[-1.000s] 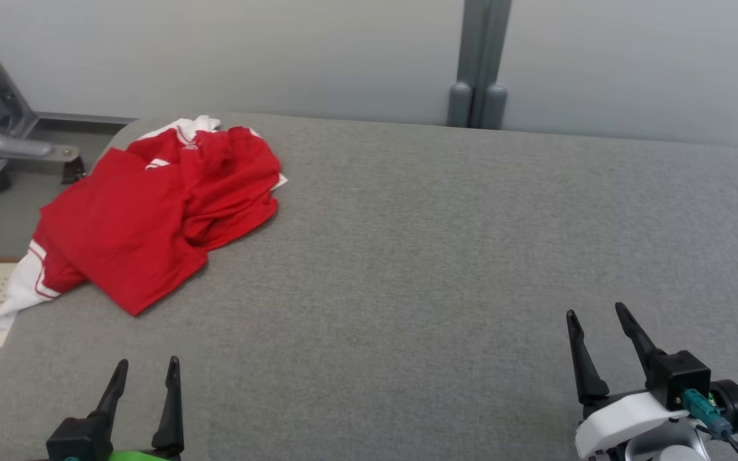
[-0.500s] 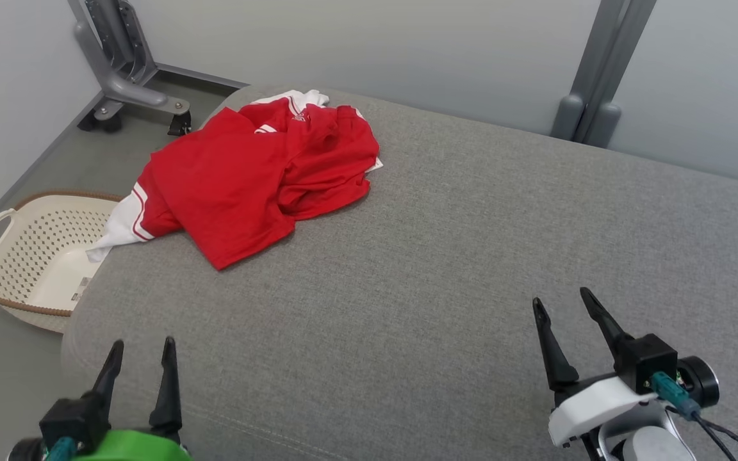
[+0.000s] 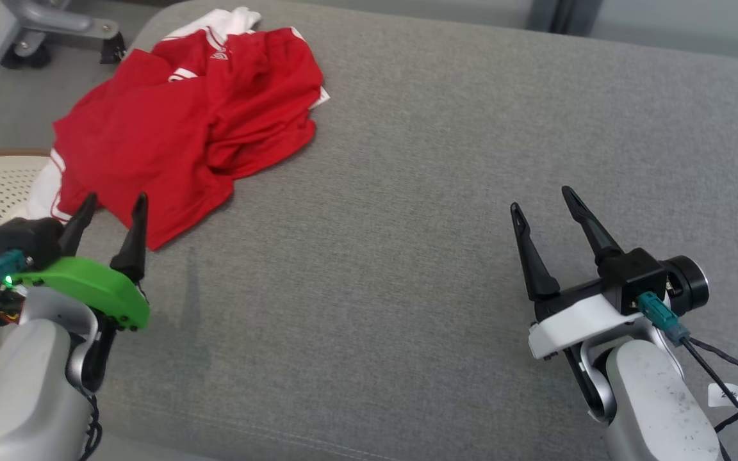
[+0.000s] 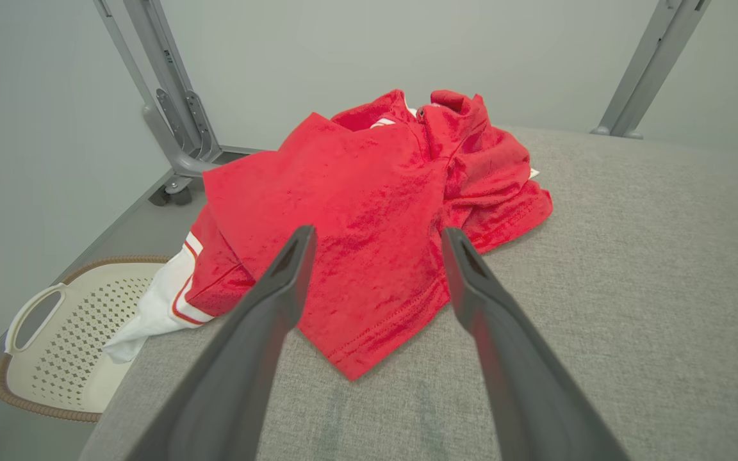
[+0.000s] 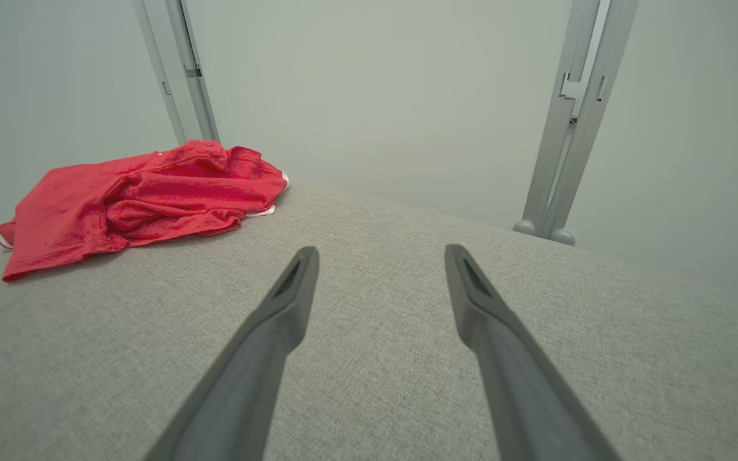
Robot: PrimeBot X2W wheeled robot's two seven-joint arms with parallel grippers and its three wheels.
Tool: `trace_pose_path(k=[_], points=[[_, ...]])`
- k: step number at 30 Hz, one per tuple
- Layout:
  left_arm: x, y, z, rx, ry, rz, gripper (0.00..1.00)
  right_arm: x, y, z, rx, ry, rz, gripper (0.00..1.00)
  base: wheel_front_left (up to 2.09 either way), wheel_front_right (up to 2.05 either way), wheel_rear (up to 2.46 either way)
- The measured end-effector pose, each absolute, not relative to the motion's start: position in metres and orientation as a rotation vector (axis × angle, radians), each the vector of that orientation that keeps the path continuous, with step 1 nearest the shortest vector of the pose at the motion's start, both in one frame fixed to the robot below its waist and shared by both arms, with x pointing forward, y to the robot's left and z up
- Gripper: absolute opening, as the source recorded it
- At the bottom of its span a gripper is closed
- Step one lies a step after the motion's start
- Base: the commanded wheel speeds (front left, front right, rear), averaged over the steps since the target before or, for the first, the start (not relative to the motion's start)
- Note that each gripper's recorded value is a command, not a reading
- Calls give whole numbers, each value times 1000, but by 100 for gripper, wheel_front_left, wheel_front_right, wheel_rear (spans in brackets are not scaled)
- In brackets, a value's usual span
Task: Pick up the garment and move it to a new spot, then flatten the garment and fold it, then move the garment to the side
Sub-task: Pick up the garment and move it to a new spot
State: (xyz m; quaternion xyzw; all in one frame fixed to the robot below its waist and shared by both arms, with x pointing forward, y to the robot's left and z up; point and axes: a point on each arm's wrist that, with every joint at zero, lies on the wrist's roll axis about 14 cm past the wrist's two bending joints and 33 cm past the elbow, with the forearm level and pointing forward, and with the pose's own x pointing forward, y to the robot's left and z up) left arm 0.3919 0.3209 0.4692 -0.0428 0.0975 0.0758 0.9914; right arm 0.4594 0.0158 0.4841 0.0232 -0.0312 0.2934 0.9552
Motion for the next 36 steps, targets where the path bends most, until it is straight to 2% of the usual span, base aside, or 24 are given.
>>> trace_pose_path(k=[9,14,15,16,17,21,25,31,36], points=[[455,317,405,-147,478,95,100,473,-41,441,72,38,449,100,0,0,0],[472,321,376,-152,590,109,100,475,-64,427,64,69,392,100,0,0,0],[473,325,371,-149,611,123,74,476,-66,424,63,75,386,100,0,0,0],[474,331,365,-144,629,149,24,476,-70,421,61,83,377,100,0,0,0],[474,336,360,-134,651,162,0,475,-73,418,60,91,367,100,0,0,0],[481,336,348,-104,686,156,0,471,-94,407,66,125,310,100,0,0,0],[488,343,366,-78,630,153,0,461,-103,404,71,146,282,100,0,0,0],[496,350,423,-47,490,111,0,451,-105,413,83,138,273,100,0,0,0],[502,356,502,-9,304,95,0,446,-95,428,95,108,299,100,0,0,0]])
